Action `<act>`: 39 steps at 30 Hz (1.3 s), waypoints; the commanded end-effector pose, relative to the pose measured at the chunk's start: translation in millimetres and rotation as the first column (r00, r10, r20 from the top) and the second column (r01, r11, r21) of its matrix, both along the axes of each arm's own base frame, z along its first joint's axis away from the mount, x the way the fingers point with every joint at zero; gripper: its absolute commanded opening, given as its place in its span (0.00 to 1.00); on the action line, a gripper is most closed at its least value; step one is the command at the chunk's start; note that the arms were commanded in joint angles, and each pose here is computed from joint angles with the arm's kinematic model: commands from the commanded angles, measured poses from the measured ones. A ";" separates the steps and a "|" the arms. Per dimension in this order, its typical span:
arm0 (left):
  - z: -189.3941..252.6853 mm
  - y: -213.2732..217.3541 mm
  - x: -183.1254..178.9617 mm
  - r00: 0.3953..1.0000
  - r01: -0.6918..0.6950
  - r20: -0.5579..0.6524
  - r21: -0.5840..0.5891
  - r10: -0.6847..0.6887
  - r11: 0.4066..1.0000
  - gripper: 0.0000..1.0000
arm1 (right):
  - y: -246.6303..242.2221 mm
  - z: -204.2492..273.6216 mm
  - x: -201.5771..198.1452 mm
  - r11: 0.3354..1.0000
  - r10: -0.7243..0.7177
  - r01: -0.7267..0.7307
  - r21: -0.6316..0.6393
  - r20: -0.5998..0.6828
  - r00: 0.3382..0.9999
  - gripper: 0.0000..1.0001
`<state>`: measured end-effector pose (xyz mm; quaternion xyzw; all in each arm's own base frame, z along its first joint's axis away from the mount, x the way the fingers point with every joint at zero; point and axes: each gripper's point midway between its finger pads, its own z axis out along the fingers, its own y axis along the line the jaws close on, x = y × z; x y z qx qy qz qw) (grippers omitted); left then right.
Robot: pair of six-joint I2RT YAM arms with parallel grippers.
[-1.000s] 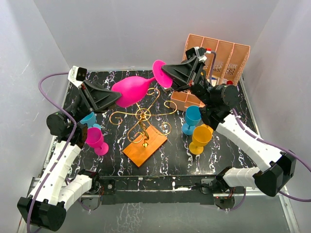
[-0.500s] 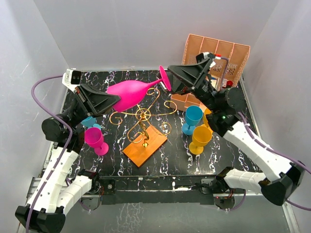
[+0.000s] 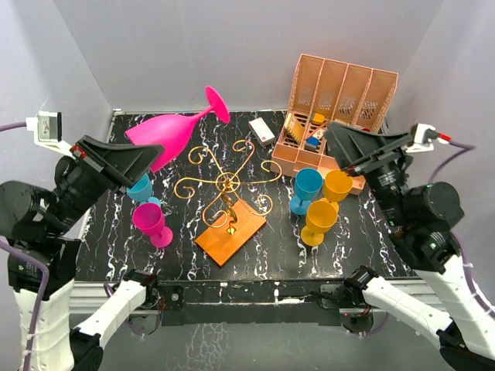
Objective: Take the wine glass off the wine glass rack
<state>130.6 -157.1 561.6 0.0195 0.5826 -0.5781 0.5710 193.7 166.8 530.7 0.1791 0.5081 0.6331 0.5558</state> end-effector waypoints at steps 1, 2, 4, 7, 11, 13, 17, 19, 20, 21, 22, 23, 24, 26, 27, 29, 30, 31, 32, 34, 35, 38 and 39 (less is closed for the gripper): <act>-101.0 33.4 71.1 0.899 -0.236 -0.263 0.383 0.350 0.893 0.00 | -42.5 -16.0 6.4 0.959 -0.245 0.241 -0.150 -0.009 0.969 0.82; -111.6 39.2 78.7 0.874 -0.250 -0.284 0.432 0.393 0.867 0.00 | -47.5 -17.6 4.9 0.953 -0.264 0.258 -0.161 -0.011 0.965 0.82; -127.6 48.6 90.4 0.837 -0.267 -0.299 0.508 0.458 0.819 0.00 | -57.5 -16.7 0.3 0.939 -0.297 0.292 -0.183 -0.001 0.955 0.82; -144.4 58.1 105.2 0.797 -0.287 -0.303 0.571 0.522 0.769 0.00 | -66.6 -17.4 -4.3 0.925 -0.325 0.320 -0.207 0.008 0.946 0.82; -169.6 65.1 123.1 0.751 -0.269 -0.321 0.648 0.577 0.712 0.00 | -71.1 -18.3 -8.5 0.920 -0.332 0.326 -0.219 0.007 0.943 0.82; -184.9 70.8 131.3 0.714 -0.253 -0.336 0.694 0.614 0.674 0.00 | -72.2 -19.9 -9.1 0.912 -0.338 0.331 -0.240 0.015 0.941 0.82; -212.3 71.1 141.4 0.688 -0.178 -0.365 0.753 0.627 0.633 0.00 | -72.8 -23.3 -9.1 0.905 -0.342 0.334 -0.262 0.015 0.939 0.82; -228.7 65.8 144.9 0.681 -0.107 -0.405 0.770 0.610 0.629 0.00 | -71.7 -24.0 -8.9 0.906 -0.338 0.330 -0.266 0.015 0.941 0.82; -237.4 62.4 146.6 0.679 -0.070 -0.425 0.775 0.599 0.628 0.00 | -70.6 -24.4 -8.8 0.907 -0.334 0.325 -0.268 0.014 0.942 0.82; -245.6 60.2 147.9 0.676 -0.038 -0.441 0.780 0.591 0.625 0.00 | -69.7 -24.1 -9.1 0.907 -0.330 0.322 -0.270 0.017 0.944 0.82; -253.7 60.0 149.0 0.669 -0.012 -0.451 0.788 0.591 0.615 0.00 | -68.9 -24.6 -8.8 0.908 -0.327 0.319 -0.272 0.016 0.945 0.82; -264.0 60.7 151.3 0.654 0.018 -0.463 0.800 0.598 0.600 0.00 | -68.2 -24.7 -8.9 0.909 -0.324 0.316 -0.273 0.016 0.946 0.82; -270.4 62.7 152.4 0.642 0.035 -0.466 0.811 0.609 0.584 0.00 | -67.2 -25.4 -8.6 0.909 -0.321 0.312 -0.275 0.014 0.947 0.82; -281.4 65.0 155.4 0.629 0.061 -0.469 0.825 0.621 0.561 0.00 | -65.8 -26.8 -8.4 0.910 -0.315 0.305 -0.281 0.010 0.949 0.82; -286.6 65.5 156.8 0.624 0.072 -0.470 0.830 0.624 0.553 0.00 | -65.5 -26.8 -8.5 0.910 -0.314 0.303 -0.282 0.010 0.950 0.82; -295.9 66.1 159.1 0.614 0.095 -0.478 0.835 0.628 0.542 0.00 | -64.1 -28.6 -8.3 0.911 -0.308 0.297 -0.287 0.004 0.951 0.83; -300.8 64.7 159.6 0.611 0.110 -0.487 0.833 0.624 0.542 0.00 | -63.9 -29.1 -8.1 0.910 -0.308 0.295 -0.290 0.003 0.951 0.83; -304.9 62.0 160.3 0.613 0.126 -0.498 0.828 0.613 0.547 0.00 | -63.5 -29.9 -8.0 0.910 -0.307 0.293 -0.292 0.000 0.952 0.83; -308.8 59.5 159.5 0.615 0.142 -0.510 0.821 0.601 0.552 0.00 | -63.3 -29.9 -8.0 0.911 -0.305 0.292 -0.292 -0.001 0.952 0.83; -323.1 55.9 160.9 0.600 0.188 -0.538 0.814 0.592 0.550 0.00 | -63.1 -30.5 -8.3 0.911 -0.303 0.289 -0.294 -0.003 0.953 0.83; -329.2 56.1 161.1 0.592 0.202 -0.544 0.814 0.594 0.544 0.00 | -62.9 -30.7 -8.4 0.911 -0.302 0.288 -0.294 -0.003 0.953 0.83; -345.4 56.0 161.7 0.576 0.234 -0.558 0.812 0.597 0.534 0.00 | -62.6 -31.6 -8.1 0.911 -0.302 0.287 -0.296 -0.005 0.953 0.83; -350.2 56.6 161.7 0.569 0.242 -0.561 0.813 0.601 0.530 0.00 | -62.0 -32.1 -7.6 0.911 -0.301 0.285 -0.297 -0.007 0.954 0.83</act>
